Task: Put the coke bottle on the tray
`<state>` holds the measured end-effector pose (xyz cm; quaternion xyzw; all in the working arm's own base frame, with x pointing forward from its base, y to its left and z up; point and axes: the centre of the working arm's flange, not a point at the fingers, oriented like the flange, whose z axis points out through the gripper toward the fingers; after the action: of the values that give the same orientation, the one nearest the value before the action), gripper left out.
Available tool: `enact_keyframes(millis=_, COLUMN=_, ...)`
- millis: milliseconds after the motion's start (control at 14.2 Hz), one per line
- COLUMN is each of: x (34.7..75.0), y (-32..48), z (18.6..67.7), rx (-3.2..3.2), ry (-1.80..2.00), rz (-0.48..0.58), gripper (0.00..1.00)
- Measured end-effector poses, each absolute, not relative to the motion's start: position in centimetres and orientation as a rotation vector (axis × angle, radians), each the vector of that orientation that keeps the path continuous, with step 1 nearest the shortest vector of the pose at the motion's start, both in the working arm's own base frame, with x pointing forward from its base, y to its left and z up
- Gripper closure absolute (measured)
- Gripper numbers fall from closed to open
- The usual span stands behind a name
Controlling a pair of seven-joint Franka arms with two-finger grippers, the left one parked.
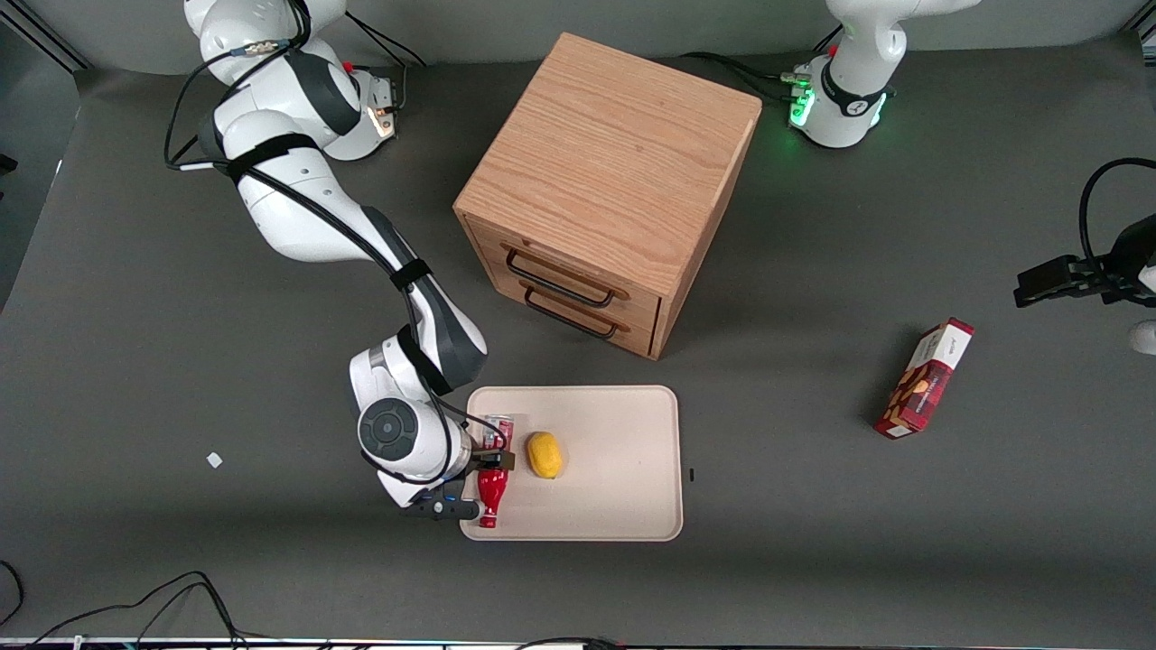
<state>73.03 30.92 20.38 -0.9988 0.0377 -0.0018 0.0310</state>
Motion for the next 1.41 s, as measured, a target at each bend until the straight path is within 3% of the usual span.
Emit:
enact_keyframes(millis=352, x=73.2, y=30.3, z=22.3, rx=-3.093, ry=0.132, rz=0.035, gripper=0.00)
enact_keyframes(millis=773, x=72.8, y=23.7, z=34.9, rx=-3.114, ry=0.254, rz=0.133, gripper=0.00)
enact_keyframes(millis=1406, x=61.7, y=9.2, z=47.1, rx=-3.138, ry=0.169, rz=0.200, gripper=0.00)
